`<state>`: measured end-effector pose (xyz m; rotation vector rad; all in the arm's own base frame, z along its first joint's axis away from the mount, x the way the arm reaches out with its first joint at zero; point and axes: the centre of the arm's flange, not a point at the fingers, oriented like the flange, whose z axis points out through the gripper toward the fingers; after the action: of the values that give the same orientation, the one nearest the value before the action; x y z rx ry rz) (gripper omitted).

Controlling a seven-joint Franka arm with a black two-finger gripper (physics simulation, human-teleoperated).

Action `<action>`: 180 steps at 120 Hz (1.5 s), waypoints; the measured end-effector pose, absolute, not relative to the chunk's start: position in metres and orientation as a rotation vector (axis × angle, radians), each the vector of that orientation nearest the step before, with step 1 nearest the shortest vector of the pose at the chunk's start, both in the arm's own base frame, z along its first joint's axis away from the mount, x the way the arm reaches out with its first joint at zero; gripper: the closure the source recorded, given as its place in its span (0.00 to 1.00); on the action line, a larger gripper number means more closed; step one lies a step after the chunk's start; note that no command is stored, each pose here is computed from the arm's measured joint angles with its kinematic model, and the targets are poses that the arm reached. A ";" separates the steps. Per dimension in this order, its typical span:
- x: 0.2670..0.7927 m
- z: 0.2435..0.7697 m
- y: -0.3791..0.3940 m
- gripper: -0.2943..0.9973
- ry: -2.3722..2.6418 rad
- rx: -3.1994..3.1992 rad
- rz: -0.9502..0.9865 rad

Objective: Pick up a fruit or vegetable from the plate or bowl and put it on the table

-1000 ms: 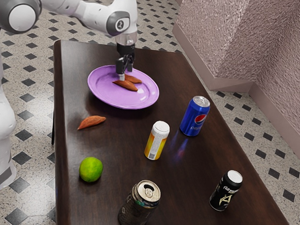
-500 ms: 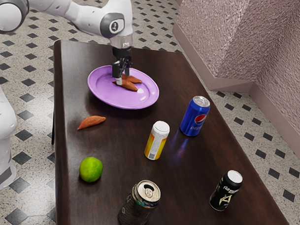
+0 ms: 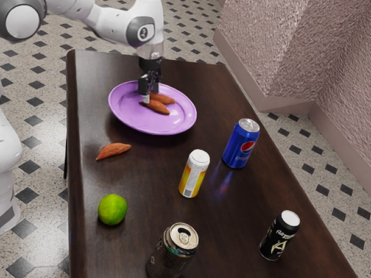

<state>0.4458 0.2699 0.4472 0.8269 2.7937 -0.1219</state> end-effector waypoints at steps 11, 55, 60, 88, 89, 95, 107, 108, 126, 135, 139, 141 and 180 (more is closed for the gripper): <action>0.448 0.445 0.271 0.27 2.792 0.836 -0.118; 0.463 0.422 0.266 0.31 2.786 0.880 -0.145; 0.464 0.421 0.265 0.35 2.783 0.886 -0.148; 0.470 0.420 0.259 0.52 2.763 0.913 -0.144; 0.469 0.420 0.259 0.53 2.762 0.914 -0.143; 0.469 0.423 0.259 0.57 2.758 0.917 -0.135; 0.465 0.443 0.258 0.58 2.737 0.917 -0.091; 0.464 0.446 0.258 0.58 2.735 0.918 -0.084; 0.464 0.496 0.255 0.65 2.696 0.961 0.050; 0.461 0.511 0.261 0.68 2.698 0.963 0.090; 0.457 0.515 0.270 0.69 2.708 0.950 0.109; 0.455 0.518 0.274 0.69 2.712 0.943 0.118; 0.404 0.537 0.363 0.69 2.786 0.770 0.211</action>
<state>0.4041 0.3631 0.5372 0.7701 2.7858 0.2114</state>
